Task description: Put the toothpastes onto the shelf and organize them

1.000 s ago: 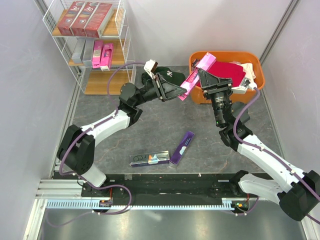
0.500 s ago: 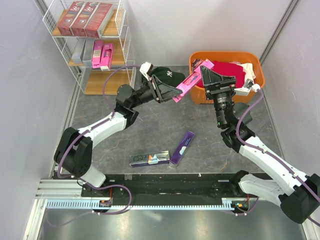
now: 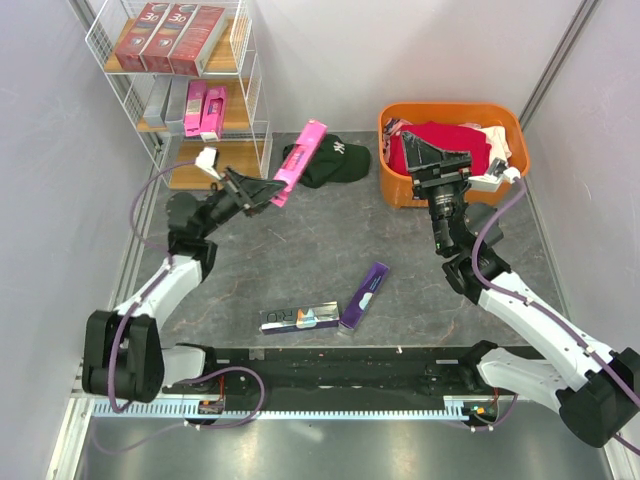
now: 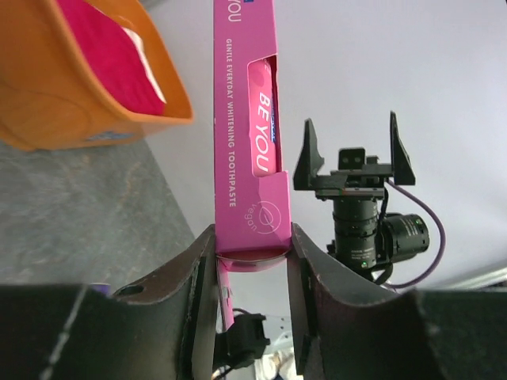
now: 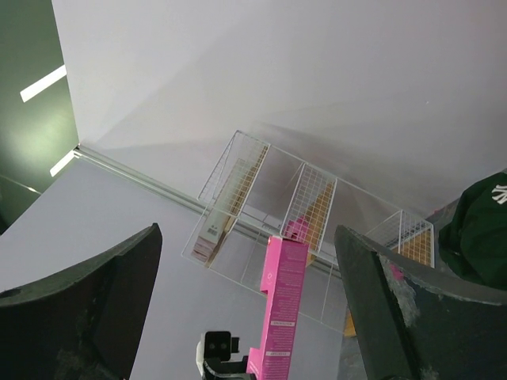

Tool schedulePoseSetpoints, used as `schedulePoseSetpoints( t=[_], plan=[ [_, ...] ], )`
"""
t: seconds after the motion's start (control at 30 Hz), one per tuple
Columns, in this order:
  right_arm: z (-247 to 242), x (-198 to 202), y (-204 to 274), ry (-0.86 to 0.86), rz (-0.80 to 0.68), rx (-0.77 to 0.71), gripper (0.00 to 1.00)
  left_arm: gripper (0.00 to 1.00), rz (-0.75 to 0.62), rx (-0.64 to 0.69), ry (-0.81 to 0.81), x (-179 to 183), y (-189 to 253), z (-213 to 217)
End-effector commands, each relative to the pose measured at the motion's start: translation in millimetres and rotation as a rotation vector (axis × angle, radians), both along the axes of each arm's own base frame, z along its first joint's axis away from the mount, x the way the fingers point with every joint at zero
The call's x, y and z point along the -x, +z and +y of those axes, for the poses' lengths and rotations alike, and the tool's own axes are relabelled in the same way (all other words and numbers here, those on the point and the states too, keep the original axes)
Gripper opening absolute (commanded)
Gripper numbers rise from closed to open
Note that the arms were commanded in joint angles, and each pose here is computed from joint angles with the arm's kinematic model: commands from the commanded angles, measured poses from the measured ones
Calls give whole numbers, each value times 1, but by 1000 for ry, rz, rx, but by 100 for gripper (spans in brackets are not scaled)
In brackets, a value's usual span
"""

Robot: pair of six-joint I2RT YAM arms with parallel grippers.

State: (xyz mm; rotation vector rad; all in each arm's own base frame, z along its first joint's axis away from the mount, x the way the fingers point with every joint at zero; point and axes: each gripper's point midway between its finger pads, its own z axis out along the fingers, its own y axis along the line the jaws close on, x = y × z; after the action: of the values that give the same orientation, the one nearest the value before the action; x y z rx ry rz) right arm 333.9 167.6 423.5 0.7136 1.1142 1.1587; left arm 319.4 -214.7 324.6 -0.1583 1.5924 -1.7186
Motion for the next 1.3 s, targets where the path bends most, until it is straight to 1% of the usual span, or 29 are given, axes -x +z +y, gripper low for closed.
schedulePoseSetpoints(
  t=[0.0,0.13,0.33,0.43,0.67,0.87,1.07,1.27],
  plan=[
    [0,-5,0,-6,1,8,98,11,-59,-60,81,7,1,43],
    [0,-11,-5,-3,17,17,98,11,-33,-102,164,7,-9,89],
    [2,-17,-13,9,39,22,98,10,6,-112,245,8,-15,138],
    [4,-21,-18,20,50,25,98,10,23,-114,281,7,-17,155],
    [7,-26,-23,41,59,24,98,7,42,-115,328,-9,-17,170],
    [0,-28,-25,30,63,21,98,2,82,-88,393,-35,-16,186],
    [-3,-30,-28,33,68,22,98,2,85,-82,406,-57,-9,192],
    [-5,-31,-31,38,75,21,98,2,127,-70,395,-79,-21,194]
  ],
)
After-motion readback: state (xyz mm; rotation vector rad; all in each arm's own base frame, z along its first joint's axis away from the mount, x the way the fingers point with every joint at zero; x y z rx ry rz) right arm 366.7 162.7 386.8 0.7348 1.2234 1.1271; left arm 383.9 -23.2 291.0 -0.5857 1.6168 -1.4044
